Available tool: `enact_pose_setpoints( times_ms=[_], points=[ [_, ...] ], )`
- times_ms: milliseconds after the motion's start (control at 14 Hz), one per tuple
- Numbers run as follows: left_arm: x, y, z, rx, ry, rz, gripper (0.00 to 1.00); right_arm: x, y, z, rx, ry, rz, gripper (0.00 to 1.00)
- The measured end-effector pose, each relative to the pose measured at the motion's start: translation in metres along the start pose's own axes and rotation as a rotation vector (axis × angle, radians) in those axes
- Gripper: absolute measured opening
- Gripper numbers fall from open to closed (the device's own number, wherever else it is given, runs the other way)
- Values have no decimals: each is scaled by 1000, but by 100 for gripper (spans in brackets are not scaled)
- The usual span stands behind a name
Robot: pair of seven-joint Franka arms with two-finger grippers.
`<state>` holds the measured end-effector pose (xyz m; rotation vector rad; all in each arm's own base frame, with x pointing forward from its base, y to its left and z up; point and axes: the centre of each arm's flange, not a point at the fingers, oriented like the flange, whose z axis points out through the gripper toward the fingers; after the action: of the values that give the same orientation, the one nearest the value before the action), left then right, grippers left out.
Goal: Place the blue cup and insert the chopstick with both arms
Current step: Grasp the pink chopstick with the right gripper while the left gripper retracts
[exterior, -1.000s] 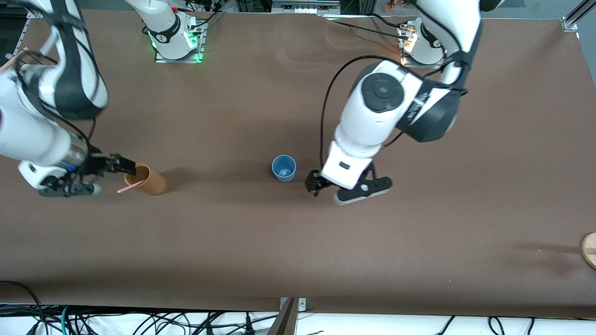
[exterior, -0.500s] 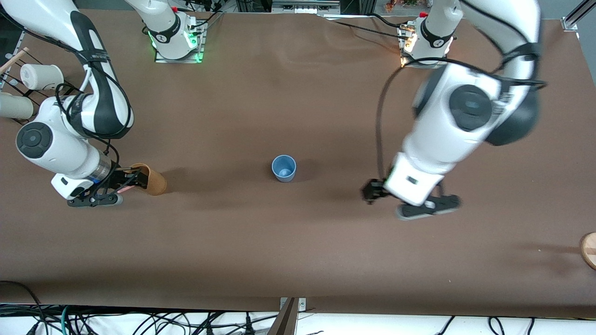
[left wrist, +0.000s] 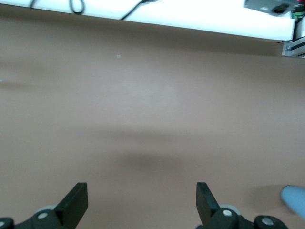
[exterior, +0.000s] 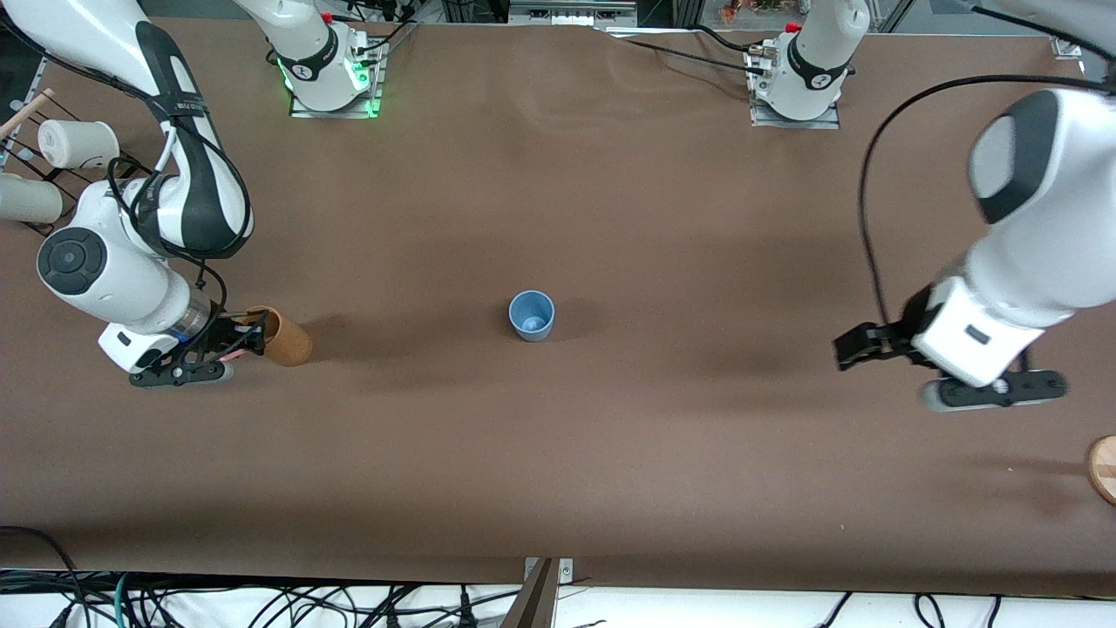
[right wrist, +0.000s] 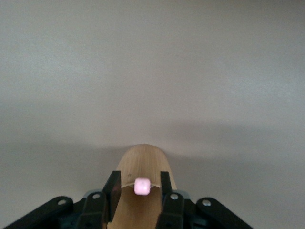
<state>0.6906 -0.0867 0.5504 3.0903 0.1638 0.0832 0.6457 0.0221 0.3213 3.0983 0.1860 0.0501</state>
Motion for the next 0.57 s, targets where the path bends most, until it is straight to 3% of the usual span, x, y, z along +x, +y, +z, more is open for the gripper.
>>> enact_pose_setpoints(
  times_ms=[143,357,500,571],
  points=[
    [-2,-43,-18,4,-17,-18,100,0,0,0,0,-1,-20,28],
    [-16,-84,-41,-1,-65,-25,100,-1,2,2,-1,-4,-39,21],
    [-28,-96,-53,-4,-91,-18,100,-2,3,2,-1,-5,-41,8],
    [-34,-98,-59,-3,-104,-16,100,-2,3,2,-1,-4,-42,8]
  ],
)
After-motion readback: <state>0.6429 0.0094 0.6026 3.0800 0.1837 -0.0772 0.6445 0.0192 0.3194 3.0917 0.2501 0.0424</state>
